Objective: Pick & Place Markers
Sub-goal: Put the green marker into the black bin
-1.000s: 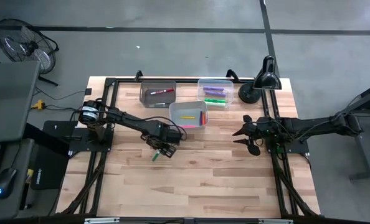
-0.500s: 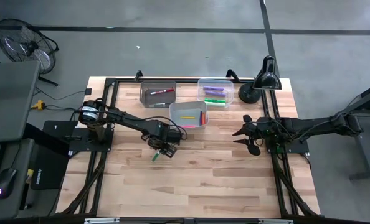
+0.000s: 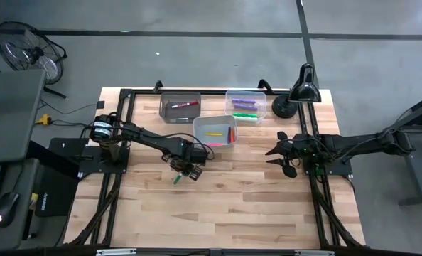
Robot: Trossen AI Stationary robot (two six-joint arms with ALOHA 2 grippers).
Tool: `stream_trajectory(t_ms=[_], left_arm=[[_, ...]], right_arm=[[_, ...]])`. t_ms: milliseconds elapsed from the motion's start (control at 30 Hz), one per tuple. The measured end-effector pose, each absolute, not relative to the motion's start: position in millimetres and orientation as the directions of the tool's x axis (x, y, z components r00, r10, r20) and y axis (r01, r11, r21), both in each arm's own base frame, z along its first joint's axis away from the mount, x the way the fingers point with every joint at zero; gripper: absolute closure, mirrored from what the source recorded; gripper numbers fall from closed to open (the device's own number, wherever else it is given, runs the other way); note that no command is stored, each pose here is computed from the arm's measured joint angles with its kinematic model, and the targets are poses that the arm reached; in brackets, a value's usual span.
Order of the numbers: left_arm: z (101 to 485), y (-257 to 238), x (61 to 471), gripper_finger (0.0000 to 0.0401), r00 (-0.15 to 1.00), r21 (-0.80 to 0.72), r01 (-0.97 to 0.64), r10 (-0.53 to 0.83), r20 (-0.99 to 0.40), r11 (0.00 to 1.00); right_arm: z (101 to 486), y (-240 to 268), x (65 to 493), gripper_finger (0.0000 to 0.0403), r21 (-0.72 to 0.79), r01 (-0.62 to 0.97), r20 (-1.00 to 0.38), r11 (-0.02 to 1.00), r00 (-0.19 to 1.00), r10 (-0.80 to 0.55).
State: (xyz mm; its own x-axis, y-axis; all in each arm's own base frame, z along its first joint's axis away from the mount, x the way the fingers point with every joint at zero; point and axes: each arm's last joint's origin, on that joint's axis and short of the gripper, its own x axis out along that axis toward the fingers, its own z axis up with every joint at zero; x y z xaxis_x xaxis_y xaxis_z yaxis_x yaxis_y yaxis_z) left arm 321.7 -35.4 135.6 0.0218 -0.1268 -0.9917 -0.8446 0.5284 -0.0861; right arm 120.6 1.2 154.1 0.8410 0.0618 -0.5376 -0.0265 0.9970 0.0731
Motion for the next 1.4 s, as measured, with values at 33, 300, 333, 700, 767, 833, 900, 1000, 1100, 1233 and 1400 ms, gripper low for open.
stream_trajectory(t_ms=[33,300,333,700,767,833,900,1000,1100,1233,1400], left_arm=[[136,-35,322,0.0296,0.022,-0.086,-0.845,-0.127,-0.992,0.528],[136,-35,322,0.0296,0.022,-0.086,-0.844,-0.126,-0.992,0.529],[136,-35,322,0.0296,0.021,-0.085,-0.844,-0.126,-0.992,0.529],[136,-36,322,0.0336,0.019,-0.083,-0.842,-0.126,-0.992,0.532],[135,-36,322,0.0351,0.018,-0.084,-0.84,-0.126,-0.992,0.536],[136,-36,322,0.0363,0.017,-0.085,-0.83,-0.126,-0.992,0.552],[137,-36,322,0.037,0.014,-0.083,-0.818,-0.125,-0.992,0.569],[142,-36,325,0.0368,0.013,-0.075,-0.798,-0.108,-0.994,0.598],[151,-36,329,0.0363,-0.005,-0.047,-0.779,-0.081,-0.997,0.626],[162,-35,334,0.0364,-0.015,-0.025,-0.746,-0.054,-0.998,0.665],[173,-36,334,0.0365,-0.051,0.026,-0.728,-0.017,-0.999,0.685]], right_arm=[[154,1,121,0.0263,0.073,-0.027,-0.538,0.997,0.841,0.062],[154,1,121,0.0263,0.073,-0.026,-0.538,0.997,0.841,0.062],[154,1,121,0.0263,0.073,-0.027,-0.538,0.997,0.841,0.062],[154,1,121,0.0263,0.073,-0.027,-0.538,0.997,0.841,0.062],[154,1,121,0.0263,0.073,-0.026,-0.538,0.997,0.841,0.062],[154,1,121,0.0263,0.073,-0.027,-0.538,0.997,0.841,0.062],[154,1,121,0.0263,0.073,-0.027,-0.538,0.997,0.841,0.062],[154,1,121,0.0263,0.073,-0.026,-0.538,0.997,0.841,0.062],[154,1,121,0.0263,0.073,-0.027,-0.538,0.997,0.841,0.062],[154,1,121,0.0263,0.072,-0.025,-0.538,0.997,0.841,0.061],[154,1,121,0.0263,0.071,-0.023,-0.539,0.997,0.841,0.058]])
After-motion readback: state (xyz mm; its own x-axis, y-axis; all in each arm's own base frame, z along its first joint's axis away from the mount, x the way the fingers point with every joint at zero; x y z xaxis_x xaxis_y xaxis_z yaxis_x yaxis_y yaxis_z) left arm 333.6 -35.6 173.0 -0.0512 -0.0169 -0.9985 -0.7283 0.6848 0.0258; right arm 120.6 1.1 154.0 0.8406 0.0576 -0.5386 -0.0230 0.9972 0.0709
